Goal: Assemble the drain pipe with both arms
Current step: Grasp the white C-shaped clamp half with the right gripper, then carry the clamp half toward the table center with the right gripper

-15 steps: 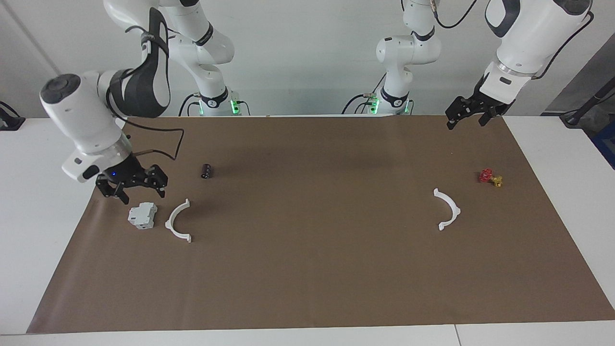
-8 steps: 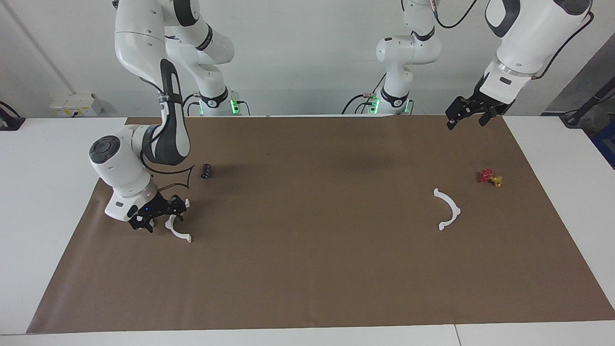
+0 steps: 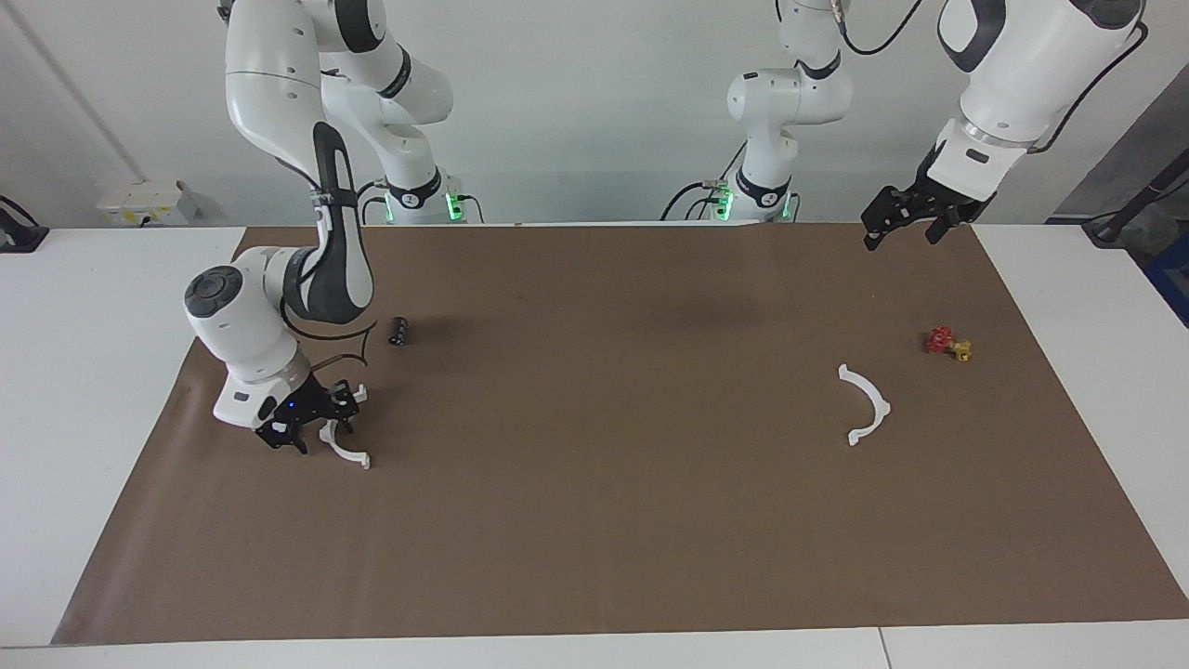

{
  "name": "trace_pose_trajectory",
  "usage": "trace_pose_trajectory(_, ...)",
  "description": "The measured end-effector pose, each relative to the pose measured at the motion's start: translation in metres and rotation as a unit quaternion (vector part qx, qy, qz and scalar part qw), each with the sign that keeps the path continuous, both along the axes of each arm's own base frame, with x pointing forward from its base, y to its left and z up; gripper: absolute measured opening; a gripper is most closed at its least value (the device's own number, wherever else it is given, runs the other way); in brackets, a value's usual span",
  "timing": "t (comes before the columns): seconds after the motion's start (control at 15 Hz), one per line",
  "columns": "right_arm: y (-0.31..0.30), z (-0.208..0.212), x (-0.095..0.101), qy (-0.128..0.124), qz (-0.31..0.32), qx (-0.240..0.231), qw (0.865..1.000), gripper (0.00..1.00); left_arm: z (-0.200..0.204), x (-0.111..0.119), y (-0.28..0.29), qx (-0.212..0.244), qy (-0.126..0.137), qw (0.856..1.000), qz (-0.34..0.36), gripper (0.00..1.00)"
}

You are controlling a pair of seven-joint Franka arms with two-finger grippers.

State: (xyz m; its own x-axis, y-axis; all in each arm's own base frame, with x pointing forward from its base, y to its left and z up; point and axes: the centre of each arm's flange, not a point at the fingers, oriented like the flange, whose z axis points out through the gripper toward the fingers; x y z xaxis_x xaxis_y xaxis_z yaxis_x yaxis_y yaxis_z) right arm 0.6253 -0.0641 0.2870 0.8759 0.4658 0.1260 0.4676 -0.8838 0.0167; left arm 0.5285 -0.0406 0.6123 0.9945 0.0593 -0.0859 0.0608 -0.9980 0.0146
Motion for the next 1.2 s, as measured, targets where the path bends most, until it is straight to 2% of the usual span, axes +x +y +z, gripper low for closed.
trace_pose_trajectory(0.13, 0.001, 0.001, 0.001, -0.001, 0.001, 0.000, 1.000, 0.27, 0.000, 0.000, 0.000, 0.000, 0.000, 1.000, 0.000, 1.00)
trace_pose_trajectory(0.2, 0.001, 0.002, 0.001, -0.002, 0.001, 0.000, 1.000, 0.20, 0.000, 0.000, 0.000, 0.000, 0.000, 1.000, 0.000, 1.00)
trace_pose_trajectory(0.33, 0.003, 0.005, 0.003, 0.004, 0.001, 0.003, 1.000, 0.20, 0.000, 0.000, 0.000, 0.000, 0.000, 1.000, 0.000, 1.00)
trace_pose_trajectory(0.53, 0.017, 0.038, 0.019, 0.028, -0.026, 0.017, 0.999, 0.20, 0.000, 0.000, 0.000, 0.000, 0.000, 1.000, 0.000, 1.00)
trace_pose_trajectory(0.8, 0.101, 0.078, 0.033, 0.036, -0.070, 0.018, 0.997, 0.20, 0.000, 0.000, 0.000, 0.000, 0.000, 1.000, 0.000, 1.00)
trace_pose_trajectory(0.93, 0.158, 0.081, 0.029, 0.034, -0.087, 0.007, 0.996, 0.20, 0.000, 0.000, 0.000, 0.000, 0.000, 1.000, 0.000, 1.00)
trace_pose_trajectory(1.2, 0.271, 0.082, 0.005, 0.028, -0.097, 0.010, 0.995, 0.20, 0.000, 0.000, 0.000, 0.000, 0.000, 1.000, 0.000, 1.00)
